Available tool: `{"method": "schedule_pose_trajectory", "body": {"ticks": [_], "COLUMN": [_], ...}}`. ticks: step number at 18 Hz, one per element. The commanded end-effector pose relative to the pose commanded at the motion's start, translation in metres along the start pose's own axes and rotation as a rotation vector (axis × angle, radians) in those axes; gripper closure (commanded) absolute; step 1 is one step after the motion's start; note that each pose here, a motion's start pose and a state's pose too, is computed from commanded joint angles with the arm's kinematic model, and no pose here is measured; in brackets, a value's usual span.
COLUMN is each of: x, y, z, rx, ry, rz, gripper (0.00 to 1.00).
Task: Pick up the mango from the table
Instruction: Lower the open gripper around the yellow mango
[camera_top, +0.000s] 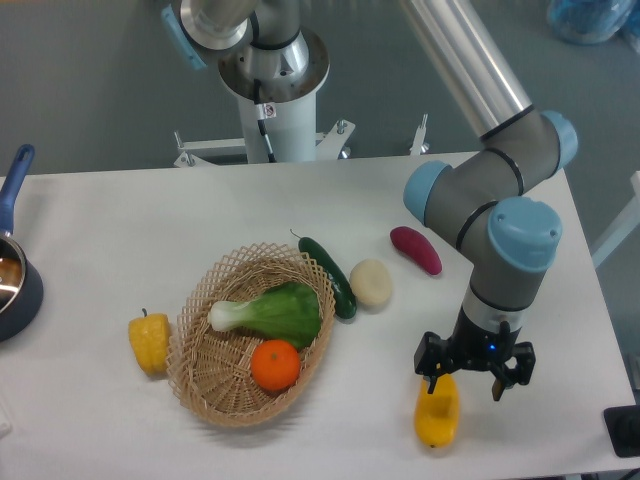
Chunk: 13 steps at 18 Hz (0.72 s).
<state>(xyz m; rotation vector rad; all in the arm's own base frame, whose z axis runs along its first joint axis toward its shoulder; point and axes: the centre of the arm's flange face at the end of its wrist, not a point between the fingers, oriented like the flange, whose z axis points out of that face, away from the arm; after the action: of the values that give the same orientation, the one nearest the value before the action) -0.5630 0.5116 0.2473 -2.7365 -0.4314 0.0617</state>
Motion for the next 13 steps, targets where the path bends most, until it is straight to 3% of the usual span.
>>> {"method": "schedule_pose_trajectory", "body": {"ticks": [4,13], "x": [0.001,0.016], "y": [0.005,0.010], "z": [0.005,0.028], "rx": [-0.016,-0.099], "ry": [-0.002,-0.040], "rz": [0.082,0.062], "gripper": [0.00,0.00]}}
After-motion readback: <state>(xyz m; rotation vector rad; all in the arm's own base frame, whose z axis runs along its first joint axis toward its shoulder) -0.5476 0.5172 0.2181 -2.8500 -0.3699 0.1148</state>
